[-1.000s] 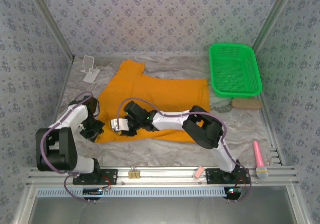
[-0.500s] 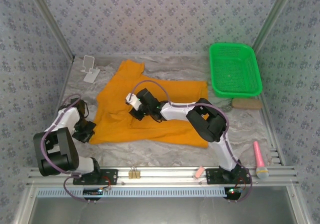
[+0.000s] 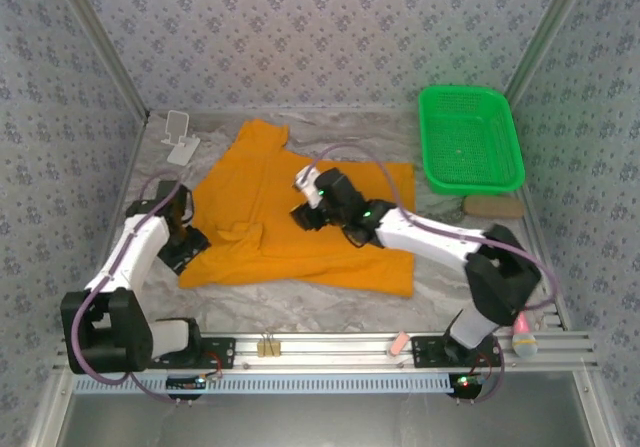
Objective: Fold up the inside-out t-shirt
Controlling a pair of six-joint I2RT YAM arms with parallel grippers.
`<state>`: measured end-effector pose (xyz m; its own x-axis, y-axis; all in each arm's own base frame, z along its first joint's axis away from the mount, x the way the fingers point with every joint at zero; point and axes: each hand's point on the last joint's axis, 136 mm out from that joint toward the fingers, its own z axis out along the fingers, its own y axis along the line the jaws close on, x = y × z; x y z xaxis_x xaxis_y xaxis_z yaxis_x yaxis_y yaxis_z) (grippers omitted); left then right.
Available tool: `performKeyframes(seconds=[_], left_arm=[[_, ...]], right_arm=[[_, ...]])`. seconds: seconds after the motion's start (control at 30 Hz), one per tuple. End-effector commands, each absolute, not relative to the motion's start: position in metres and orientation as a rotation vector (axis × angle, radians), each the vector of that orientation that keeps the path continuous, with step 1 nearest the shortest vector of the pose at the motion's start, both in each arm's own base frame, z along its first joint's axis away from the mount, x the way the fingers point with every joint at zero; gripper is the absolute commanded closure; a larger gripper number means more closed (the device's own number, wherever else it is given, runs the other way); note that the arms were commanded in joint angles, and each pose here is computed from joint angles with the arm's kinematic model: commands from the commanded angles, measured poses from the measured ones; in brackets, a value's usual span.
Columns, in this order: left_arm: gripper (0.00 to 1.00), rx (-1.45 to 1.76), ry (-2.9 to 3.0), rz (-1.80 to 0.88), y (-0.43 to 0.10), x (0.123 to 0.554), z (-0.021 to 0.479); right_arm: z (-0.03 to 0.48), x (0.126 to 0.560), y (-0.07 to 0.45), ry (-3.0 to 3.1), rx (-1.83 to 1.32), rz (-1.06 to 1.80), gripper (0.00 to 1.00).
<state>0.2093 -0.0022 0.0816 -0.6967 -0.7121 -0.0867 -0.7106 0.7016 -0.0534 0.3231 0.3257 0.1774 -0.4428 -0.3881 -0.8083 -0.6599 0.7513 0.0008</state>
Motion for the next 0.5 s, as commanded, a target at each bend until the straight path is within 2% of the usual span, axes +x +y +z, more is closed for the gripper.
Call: performKeyframes(seconds=[0.0, 0.13, 0.23, 0.27, 0.33, 0.43, 0.47], left_arm=[[0.45, -1.219, 2.857, 0.100, -0.001, 0.189, 0.070], [0.41, -1.251, 2.919, 0.166, 0.001, 0.164, 0.046], [0.37, -1.246, 2.922, 0.242, 0.009, 0.158, 0.036], [0.32, -1.243, 2.915, 0.276, 0.012, 0.160, 0.032], [0.31, -1.247, 2.923, 0.313, 0.017, 0.165, 0.026], [0.36, -1.254, 2.972, 0.302, 0.015, 0.175, 0.020], [0.41, -1.247, 2.981, 0.295, 0.014, 0.179, 0.018]], right_arm=[[0.134, 0.298, 0.215, 2.527, -0.300, 0.141, 0.39], [0.117, 0.248, 0.150, 2.674, 0.229, 0.087, 0.41], [0.092, 0.207, 0.133, 2.714, 0.573, 0.209, 0.40], [0.082, 0.195, 0.131, 2.734, 0.659, 0.246, 0.40], [0.062, 0.175, 0.131, 2.795, 0.751, 0.278, 0.38], [0.045, 0.155, 0.128, 2.851, 0.827, 0.230, 0.35], [0.043, 0.153, 0.128, 2.853, 0.837, 0.221, 0.34]])
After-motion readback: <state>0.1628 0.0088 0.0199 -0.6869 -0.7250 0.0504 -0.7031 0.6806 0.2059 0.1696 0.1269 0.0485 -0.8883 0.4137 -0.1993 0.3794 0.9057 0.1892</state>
